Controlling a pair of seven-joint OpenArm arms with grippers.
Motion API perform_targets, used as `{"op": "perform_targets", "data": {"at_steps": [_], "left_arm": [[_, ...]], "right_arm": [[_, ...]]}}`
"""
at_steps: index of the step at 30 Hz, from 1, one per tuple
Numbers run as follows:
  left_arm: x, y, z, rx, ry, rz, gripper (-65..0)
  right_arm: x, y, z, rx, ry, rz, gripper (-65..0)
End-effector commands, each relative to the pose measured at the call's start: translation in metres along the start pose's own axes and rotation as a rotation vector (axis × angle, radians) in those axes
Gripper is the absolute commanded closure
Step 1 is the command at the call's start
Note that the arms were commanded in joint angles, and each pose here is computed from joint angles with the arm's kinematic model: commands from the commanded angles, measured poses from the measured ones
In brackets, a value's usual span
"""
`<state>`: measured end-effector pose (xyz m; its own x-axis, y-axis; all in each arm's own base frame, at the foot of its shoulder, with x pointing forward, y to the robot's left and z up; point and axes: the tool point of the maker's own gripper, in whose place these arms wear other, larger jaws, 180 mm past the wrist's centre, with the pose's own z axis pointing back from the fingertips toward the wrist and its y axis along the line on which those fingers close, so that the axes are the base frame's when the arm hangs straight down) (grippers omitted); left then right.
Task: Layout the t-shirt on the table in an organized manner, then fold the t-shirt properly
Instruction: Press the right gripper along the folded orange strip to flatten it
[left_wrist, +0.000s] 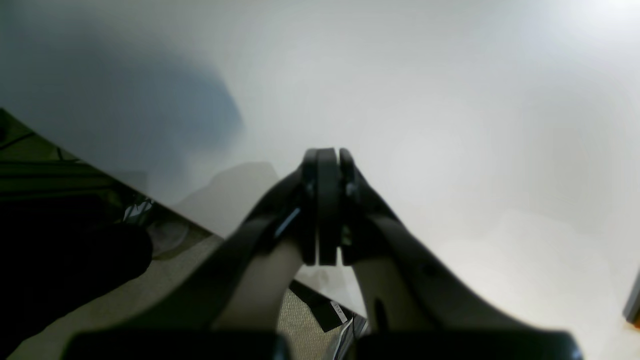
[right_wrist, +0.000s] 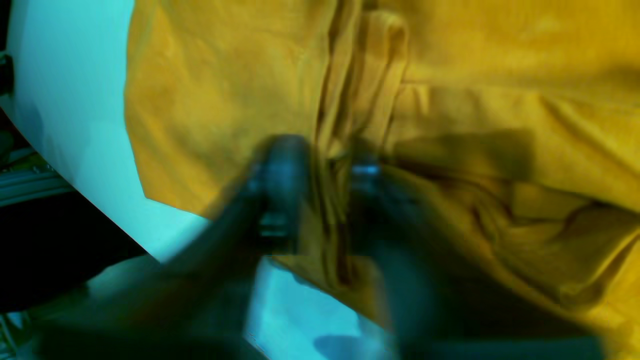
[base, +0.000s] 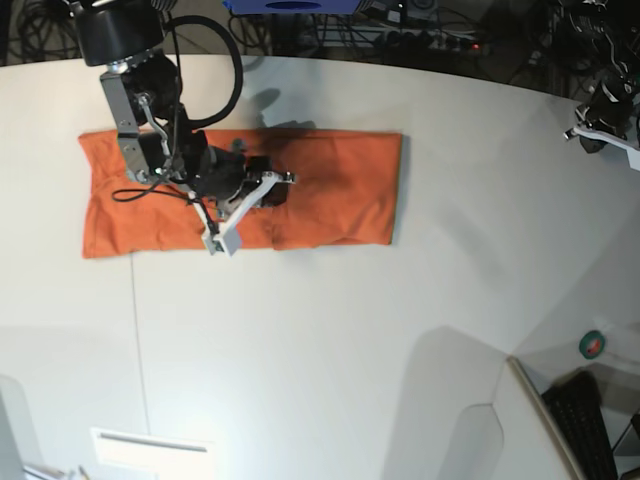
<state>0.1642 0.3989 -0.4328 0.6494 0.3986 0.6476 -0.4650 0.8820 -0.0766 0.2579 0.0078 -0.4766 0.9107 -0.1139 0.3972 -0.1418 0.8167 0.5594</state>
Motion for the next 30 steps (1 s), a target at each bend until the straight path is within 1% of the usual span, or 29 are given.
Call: {"op": "perform_targets", "data": {"at_steps": [1,3,5,9,14,17,19,22,30], "left_arm": [[0.017,0.004,0.004,0.003,-0.048,-0.013,0.0],[0.017,0.004,0.004,0.004,-0.050,-0.012,0.0],[0.017,0.005,0.004,0.004,-0.049,-0.011,0.0],[0.017,0.004,0.003,0.003,-0.051,-0.010,0.0],[0.000,0.010,-0.004,0.004,-0.005,0.026,0.0],[-0.001,0.009,-0.007,0.003,-0.001,0.036,0.0],[0.000,0.009,-0.007,0.003,-0.002,0.035,0.0],[0.000,0.009,-0.007,0.003,-0.002,0.035,0.0],[0.000,0.009,-0.007,0.002,-0.004,0.036,0.0]], "right_arm": [[0.014,0.008,0.002,0.026,-0.038,0.012,0.0],[0.013,0.008,0.002,0.025,-0.035,0.006,0.0],[0.003,0.007,0.002,0.022,-0.008,-0.006,0.0],[0.005,0.022,0.015,0.046,-0.038,0.017,0.0],[0.006,0.031,0.030,0.030,-0.030,0.004,0.0],[0.013,0.037,0.038,0.031,-0.060,0.007,0.0],[0.012,0.038,0.042,0.020,-0.063,-0.010,0.0],[0.010,0.036,0.047,0.004,-0.057,-0.024,0.0],[0.013,-0.002,0.050,-0.068,-0.061,-0.111,0.0]]}}
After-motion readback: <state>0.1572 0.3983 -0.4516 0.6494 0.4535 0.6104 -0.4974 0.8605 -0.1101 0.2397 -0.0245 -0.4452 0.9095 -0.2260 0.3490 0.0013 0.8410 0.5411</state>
